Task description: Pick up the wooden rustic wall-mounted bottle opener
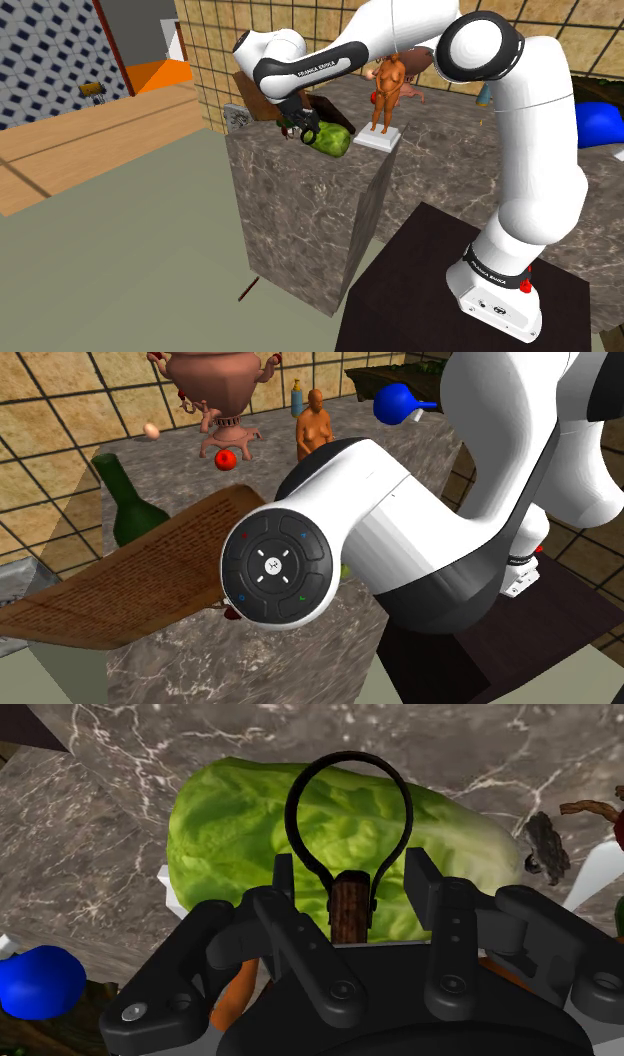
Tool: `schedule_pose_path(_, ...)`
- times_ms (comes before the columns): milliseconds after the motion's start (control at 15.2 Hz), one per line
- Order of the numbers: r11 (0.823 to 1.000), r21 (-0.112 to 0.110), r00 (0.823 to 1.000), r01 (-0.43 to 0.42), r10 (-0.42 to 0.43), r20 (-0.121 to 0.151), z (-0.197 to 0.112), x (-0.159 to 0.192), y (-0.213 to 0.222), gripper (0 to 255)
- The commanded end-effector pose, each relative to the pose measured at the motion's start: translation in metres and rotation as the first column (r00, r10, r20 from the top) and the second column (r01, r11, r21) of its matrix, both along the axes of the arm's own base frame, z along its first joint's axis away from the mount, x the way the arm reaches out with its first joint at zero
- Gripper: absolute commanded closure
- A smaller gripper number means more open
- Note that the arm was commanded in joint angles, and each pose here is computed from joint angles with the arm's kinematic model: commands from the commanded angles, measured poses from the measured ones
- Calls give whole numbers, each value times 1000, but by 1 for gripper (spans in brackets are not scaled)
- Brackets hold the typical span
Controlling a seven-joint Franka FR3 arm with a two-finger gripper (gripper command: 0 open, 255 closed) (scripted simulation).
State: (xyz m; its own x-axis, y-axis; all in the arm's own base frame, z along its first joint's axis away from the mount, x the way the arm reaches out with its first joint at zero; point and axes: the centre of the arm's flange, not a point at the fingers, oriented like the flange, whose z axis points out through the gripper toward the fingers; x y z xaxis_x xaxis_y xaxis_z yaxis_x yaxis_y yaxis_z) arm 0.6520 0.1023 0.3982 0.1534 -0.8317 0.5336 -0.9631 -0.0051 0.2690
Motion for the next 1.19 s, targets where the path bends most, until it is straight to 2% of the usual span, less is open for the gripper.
schedule_pose_path(0,1000,-1,1000,2,-2,-3,-2,0,-1,255)
schedule_pose_path(198,1000,-1,1000,1,-1,-3,-1,-1,-1,255)
schedule_pose_path(1122,1000,-1,1000,1,-1,-3,73,-1,-1,255)
